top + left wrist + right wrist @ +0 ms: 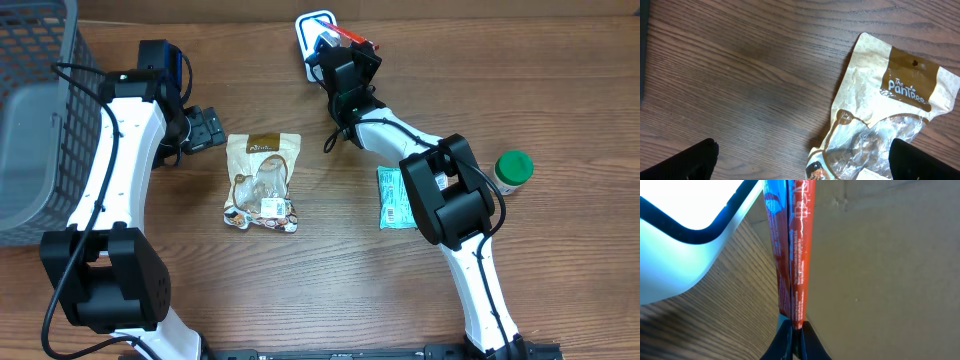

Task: Scan the item barcode
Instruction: 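Carry the red snack stick right toward the green jar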

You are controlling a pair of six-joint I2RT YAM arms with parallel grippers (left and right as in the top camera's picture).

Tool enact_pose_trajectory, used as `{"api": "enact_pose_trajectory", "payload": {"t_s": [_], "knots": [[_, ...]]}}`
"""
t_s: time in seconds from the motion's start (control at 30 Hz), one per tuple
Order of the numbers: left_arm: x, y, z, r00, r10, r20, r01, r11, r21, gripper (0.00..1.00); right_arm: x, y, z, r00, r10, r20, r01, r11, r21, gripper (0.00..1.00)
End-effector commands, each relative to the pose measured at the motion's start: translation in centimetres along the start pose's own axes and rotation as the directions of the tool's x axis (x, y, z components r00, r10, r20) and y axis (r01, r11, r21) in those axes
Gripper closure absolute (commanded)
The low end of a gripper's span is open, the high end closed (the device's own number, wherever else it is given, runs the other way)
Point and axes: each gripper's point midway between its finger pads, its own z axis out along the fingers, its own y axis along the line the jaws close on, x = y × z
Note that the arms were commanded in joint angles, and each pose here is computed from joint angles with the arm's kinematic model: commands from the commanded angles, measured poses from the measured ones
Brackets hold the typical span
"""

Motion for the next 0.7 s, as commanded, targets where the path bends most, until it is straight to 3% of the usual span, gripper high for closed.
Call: {"api": "enact_pose_trajectory", "payload": {"t_s": [0.0,0.2,0.37,0.5,0.67], "knots": [[-0.6,-0.1,-0.6,1.0,0.013,0.026,-0.013,1.0,0.005,0.0,0.0,-0.1,-0.1,1.0,0.016,-0.009,-0.016,1.0,0.009,0.96],[-0.6,-0.1,-0.6,1.0,0.013,0.026,-0.013,1.0,0.005,0.0,-1.8,-1.5,-2.3,0.992,0.126,0.013,-0.126,0.992,0.015,0.97],[-0.6,-0.1,-0.6,1.0,0.013,0.026,-0.013,1.0,0.005,0.0,-3.3,-5.8,-5.7,0.975,0.218,0.035,-0.219,0.976,0.001,0.97],[-0.6,-0.1,-0.6,1.0,0.013,0.026,-0.013,1.0,0.005,0.0,-3.0,-10.8,-9.0,0.914,0.405,0.027,-0.405,0.914,-0.026,0.96],[-0.6,-0.1,-0.6,1.0,0.013,0.026,-0.013,1.0,0.005,0.0,-0.7,-14.7,-14.1,0.835,0.548,-0.046,-0.547,0.82,-0.168,0.97]]}}
